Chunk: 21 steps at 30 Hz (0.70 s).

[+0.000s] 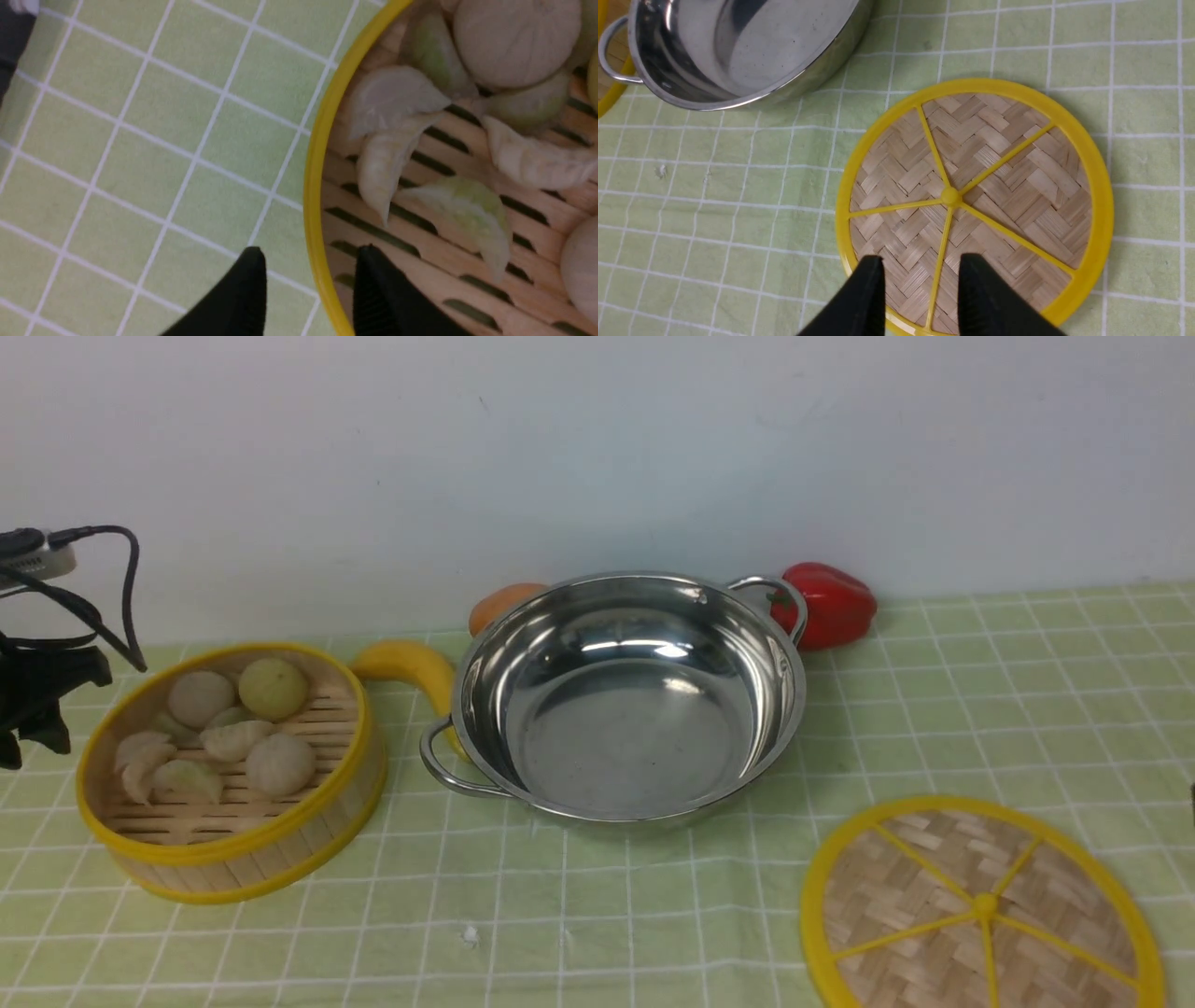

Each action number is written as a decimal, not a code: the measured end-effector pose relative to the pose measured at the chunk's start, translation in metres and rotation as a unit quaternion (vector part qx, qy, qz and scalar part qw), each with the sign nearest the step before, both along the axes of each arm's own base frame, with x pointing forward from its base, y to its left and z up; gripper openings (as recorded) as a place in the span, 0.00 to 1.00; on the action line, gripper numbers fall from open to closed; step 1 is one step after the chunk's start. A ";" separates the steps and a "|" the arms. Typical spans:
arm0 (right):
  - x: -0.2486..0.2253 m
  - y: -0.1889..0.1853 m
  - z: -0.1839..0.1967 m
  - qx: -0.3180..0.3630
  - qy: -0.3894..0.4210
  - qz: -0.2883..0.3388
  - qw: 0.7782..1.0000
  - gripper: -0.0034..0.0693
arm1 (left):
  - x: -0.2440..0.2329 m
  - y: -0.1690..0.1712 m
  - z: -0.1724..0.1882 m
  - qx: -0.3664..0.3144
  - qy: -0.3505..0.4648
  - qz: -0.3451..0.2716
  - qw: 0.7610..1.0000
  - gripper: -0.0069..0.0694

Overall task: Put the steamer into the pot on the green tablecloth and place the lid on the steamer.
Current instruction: 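Grasp the rim of the steamer basket holding the buns with the left gripper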

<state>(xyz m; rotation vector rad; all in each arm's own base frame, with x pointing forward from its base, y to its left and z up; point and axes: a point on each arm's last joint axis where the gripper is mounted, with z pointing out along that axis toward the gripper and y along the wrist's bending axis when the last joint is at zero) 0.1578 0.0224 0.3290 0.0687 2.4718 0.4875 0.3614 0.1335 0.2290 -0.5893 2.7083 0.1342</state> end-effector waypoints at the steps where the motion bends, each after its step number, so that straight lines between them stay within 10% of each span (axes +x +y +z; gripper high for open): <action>1: 0.000 0.000 0.000 0.000 0.000 0.000 1.000 0.38 | 0.007 0.002 -0.005 0.001 0.001 -0.005 1.000 0.42; 21: -0.001 0.000 -0.001 0.003 0.007 -0.001 1.000 0.38 | 0.031 0.011 -0.080 -0.011 0.051 -0.027 0.998 0.42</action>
